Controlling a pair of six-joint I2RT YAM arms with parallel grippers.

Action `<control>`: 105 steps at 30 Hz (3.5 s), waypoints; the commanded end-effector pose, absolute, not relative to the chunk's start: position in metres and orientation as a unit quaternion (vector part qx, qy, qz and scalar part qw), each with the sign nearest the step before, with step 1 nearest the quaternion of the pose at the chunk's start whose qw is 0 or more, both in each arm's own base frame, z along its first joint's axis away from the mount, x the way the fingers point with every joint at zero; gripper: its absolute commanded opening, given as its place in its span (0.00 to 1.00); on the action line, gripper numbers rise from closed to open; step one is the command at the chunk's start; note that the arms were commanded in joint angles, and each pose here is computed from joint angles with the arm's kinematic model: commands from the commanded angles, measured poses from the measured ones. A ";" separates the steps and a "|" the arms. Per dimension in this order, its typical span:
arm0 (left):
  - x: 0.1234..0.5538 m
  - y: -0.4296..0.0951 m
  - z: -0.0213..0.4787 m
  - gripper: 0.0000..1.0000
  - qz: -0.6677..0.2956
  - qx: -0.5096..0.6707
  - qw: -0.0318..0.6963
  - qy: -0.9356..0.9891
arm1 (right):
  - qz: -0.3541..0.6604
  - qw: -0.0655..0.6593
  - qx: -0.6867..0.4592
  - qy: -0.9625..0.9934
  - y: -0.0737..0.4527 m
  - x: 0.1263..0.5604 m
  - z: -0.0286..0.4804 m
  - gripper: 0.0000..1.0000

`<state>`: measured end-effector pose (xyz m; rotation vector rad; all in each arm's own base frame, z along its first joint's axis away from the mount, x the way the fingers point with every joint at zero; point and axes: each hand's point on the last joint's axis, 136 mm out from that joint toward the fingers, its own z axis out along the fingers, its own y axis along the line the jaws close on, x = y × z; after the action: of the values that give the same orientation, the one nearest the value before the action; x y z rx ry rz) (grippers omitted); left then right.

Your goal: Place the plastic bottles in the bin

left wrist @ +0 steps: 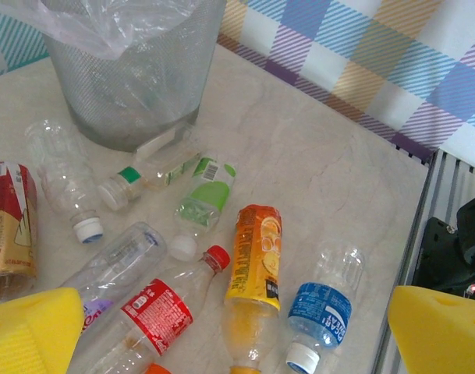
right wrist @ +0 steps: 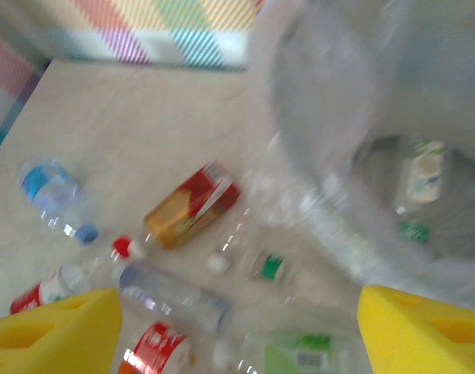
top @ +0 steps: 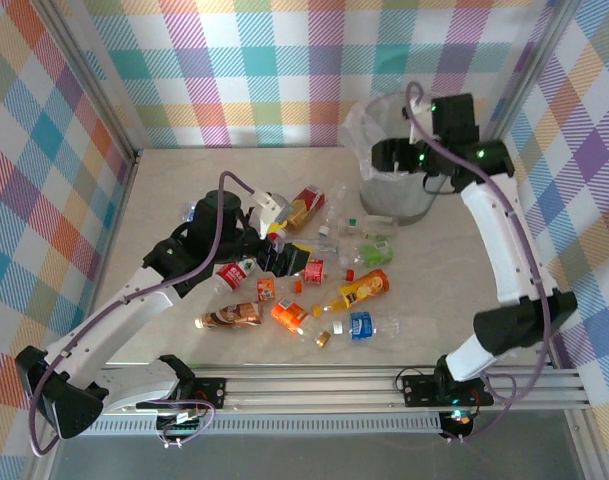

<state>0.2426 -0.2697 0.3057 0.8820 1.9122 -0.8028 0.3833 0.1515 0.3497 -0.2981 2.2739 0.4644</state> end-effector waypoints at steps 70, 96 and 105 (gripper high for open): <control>0.219 -0.274 0.328 1.00 -0.358 0.395 0.418 0.736 | 0.129 0.233 0.357 0.895 0.137 0.351 0.053 0.85; 0.221 -0.273 0.325 1.00 -0.351 0.394 0.418 0.739 | 0.142 0.244 0.398 0.873 0.138 0.365 0.035 0.72; 0.222 -0.273 0.324 1.00 -0.350 0.394 0.417 0.740 | 0.153 0.261 0.396 0.867 0.136 0.367 0.047 0.70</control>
<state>0.2219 -0.2744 0.3151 0.9769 1.8830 -0.8943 0.3641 0.1427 0.0403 1.0611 2.3952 0.4126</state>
